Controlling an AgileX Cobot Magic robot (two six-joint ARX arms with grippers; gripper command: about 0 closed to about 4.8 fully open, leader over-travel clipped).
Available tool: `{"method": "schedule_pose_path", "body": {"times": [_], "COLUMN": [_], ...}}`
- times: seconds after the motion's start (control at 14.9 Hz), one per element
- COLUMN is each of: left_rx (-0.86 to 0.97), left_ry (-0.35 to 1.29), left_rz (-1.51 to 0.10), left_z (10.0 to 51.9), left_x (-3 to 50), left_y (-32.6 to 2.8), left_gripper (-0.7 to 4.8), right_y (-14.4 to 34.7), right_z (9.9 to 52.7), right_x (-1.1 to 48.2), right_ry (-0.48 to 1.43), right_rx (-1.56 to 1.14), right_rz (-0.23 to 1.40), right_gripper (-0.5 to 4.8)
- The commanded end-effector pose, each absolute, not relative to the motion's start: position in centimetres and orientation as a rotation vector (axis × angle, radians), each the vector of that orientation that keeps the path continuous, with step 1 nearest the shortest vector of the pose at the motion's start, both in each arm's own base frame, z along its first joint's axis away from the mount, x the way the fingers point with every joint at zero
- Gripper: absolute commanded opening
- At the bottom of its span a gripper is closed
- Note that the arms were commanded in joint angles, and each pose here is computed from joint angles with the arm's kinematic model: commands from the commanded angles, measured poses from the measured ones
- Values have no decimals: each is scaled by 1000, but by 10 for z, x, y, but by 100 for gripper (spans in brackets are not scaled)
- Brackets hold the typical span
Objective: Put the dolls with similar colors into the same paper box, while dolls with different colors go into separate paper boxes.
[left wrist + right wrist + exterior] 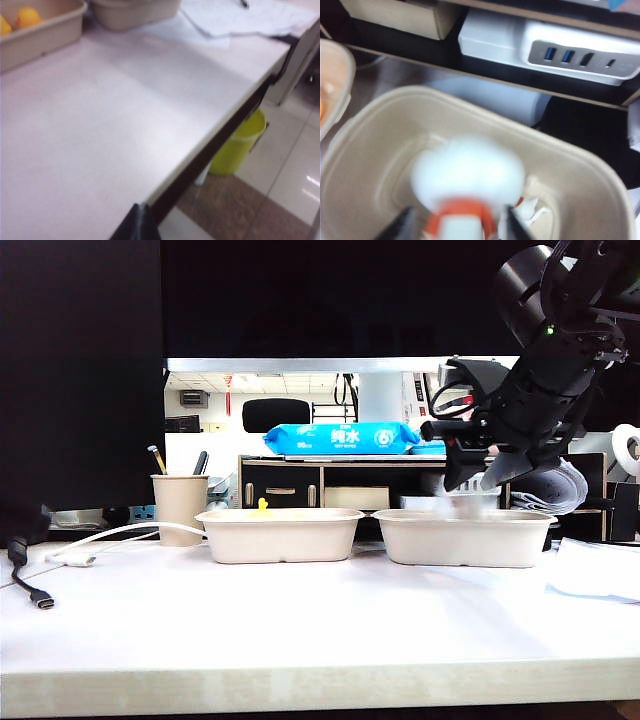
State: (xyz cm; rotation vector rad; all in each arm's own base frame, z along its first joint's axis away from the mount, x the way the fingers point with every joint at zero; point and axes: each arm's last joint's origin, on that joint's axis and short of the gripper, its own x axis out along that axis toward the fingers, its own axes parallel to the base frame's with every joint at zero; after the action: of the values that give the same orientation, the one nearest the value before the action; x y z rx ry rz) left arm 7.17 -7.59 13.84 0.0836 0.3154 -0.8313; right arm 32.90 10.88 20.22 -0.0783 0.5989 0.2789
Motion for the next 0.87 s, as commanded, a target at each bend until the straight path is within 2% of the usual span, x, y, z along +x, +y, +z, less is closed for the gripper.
{"method": "schedule_pose_path", "body": {"times": [0.07, 0.2, 0.27, 0.4, 0.54, 0.6, 0.67, 0.87], "left_rx": [65, 53, 46, 25, 2, -14, -20, -29], "left_ry": [281, 266, 255, 217, 181, 156, 140, 123], "left_rz": [-782, -733, -714, -638, -495, -360, -290, -166], "left_z": [142, 143, 144, 147, 150, 152, 153, 154], "left_x": [75, 78, 79, 83, 89, 93, 94, 96], "left_y": [-71, -67, -65, -58, -45, -32, -25, -13], "left_gripper": [-5, -5, -5, -5, -5, -5, -5, -5], "right_y": [108, 107, 105, 101, 91, 80, 75, 65], "right_z": [208, 222, 232, 258, 290, 307, 314, 327], "right_x": [329, 324, 320, 306, 276, 242, 223, 183], "right_ry": [577, 538, 514, 453, 355, 252, 187, 96], "right_rx": [-70, -46, -37, -27, -10, 14, 29, 47], "right_rz": [279, 277, 277, 280, 286, 302, 346, 454], "right_gripper": [244, 241, 187, 3, -8, -8, -8, -8]}}
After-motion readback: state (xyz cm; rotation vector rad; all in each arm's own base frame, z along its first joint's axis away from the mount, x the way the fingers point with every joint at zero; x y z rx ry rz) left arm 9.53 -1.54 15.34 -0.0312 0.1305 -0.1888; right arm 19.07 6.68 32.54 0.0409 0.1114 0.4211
